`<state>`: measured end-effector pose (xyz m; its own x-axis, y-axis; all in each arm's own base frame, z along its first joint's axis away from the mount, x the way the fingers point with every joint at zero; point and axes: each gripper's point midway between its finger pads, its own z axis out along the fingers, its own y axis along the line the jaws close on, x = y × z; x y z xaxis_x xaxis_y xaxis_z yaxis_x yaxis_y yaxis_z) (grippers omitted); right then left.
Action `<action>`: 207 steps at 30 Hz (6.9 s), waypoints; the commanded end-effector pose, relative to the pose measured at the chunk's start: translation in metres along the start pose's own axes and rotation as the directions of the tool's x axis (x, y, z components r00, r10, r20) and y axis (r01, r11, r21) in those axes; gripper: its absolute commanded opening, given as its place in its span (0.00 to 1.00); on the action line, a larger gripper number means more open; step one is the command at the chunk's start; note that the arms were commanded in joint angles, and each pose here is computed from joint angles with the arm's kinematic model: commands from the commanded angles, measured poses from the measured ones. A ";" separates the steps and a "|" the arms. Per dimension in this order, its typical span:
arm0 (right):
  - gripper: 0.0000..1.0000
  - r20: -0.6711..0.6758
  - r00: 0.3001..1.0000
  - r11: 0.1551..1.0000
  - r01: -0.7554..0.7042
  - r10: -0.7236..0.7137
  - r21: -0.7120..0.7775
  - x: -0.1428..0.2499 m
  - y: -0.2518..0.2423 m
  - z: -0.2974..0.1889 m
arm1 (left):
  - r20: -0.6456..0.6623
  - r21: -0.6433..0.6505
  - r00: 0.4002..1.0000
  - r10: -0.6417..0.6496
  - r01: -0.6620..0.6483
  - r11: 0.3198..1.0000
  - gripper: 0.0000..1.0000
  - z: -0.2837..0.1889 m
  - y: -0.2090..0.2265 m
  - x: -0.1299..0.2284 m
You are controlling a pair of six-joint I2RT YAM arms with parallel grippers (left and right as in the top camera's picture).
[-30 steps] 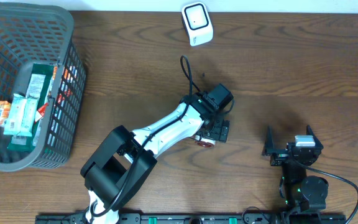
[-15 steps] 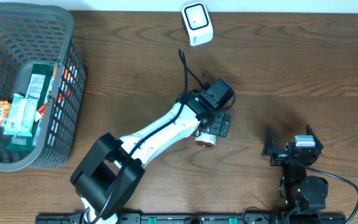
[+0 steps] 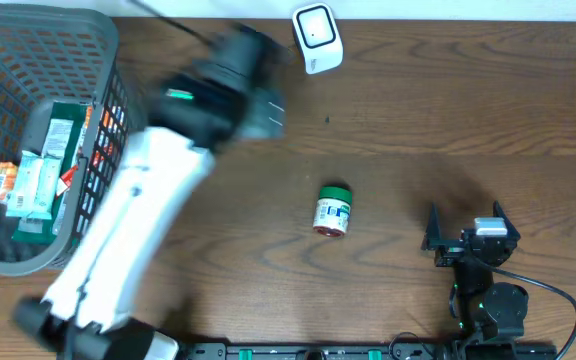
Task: Scan the item barcode
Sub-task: 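Move the left gripper back into the basket toward the white wipes pack, then grasp the white-green wipes pack with the left gripper and lift, then place the wipes pack on the table left of the jar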
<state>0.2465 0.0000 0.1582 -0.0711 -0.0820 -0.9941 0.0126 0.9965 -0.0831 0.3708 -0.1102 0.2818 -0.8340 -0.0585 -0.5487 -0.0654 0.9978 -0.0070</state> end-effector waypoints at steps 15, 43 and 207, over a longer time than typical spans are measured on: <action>0.99 0.000 1.000 1.000 -0.015 0.015 0.013 0.000 -0.002 0.000 | 0.226 -0.416 0.794 -0.564 0.602 0.681 0.97 -0.042 0.302 0.010; 0.99 0.000 1.000 1.000 -0.016 0.016 0.013 0.000 -0.002 0.000 | -0.305 -0.611 0.715 -0.629 0.361 0.705 0.97 0.163 0.344 0.109; 0.99 0.000 1.000 1.000 -0.015 0.015 0.013 0.000 -0.002 0.000 | -0.481 0.174 0.872 0.093 -0.009 0.985 0.08 0.184 -0.042 0.217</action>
<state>0.2465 0.0000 0.1582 -0.0711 -0.0820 -0.9941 0.0126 0.9965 -0.0831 0.2949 -0.1545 0.0117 -0.9959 0.0280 -0.0859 0.0384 0.9917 -0.1225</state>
